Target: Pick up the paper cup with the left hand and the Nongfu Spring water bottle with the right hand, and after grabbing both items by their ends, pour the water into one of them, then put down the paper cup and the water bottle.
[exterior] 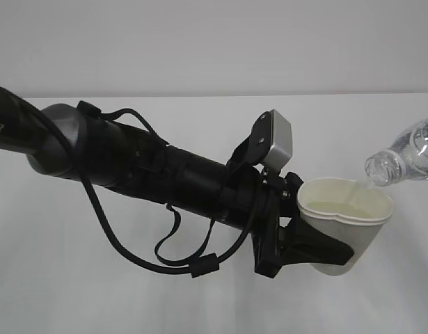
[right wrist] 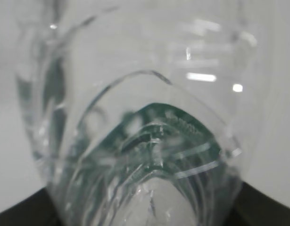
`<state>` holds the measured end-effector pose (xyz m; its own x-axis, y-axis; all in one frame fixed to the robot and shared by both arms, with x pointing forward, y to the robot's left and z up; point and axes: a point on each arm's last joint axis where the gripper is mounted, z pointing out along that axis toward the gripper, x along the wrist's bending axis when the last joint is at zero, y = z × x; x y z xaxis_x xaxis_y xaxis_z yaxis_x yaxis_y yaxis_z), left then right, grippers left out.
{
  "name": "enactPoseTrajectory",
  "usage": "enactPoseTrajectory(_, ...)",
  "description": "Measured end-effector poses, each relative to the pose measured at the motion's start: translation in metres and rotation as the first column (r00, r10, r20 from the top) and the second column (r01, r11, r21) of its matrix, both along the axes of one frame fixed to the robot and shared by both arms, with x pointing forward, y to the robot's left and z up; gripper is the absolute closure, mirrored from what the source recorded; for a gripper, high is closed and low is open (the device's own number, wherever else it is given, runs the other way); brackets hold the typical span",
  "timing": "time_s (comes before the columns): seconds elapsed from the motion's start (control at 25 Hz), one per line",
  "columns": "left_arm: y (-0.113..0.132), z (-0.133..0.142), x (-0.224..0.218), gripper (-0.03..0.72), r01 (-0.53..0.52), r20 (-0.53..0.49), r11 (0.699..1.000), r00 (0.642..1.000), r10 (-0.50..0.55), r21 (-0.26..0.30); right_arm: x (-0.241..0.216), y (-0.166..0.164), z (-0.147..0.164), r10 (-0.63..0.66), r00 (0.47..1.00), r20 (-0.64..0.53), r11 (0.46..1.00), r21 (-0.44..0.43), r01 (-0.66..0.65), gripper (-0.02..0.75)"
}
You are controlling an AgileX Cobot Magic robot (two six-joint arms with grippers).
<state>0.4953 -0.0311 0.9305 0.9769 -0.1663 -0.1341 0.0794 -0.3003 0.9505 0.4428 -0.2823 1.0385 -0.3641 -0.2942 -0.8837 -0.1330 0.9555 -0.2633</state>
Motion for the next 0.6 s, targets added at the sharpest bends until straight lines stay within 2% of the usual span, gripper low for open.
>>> enactPoseTrajectory(0.6, 0.0002, -0.0005, -0.0004, 0.279, 0.006, 0.004, 1.0, 1.0, -0.006, 0.005, 0.0002, 0.0, 0.0006, 0.002, 1.0, 0.002, 1.0, -0.005, -0.002, 0.309)
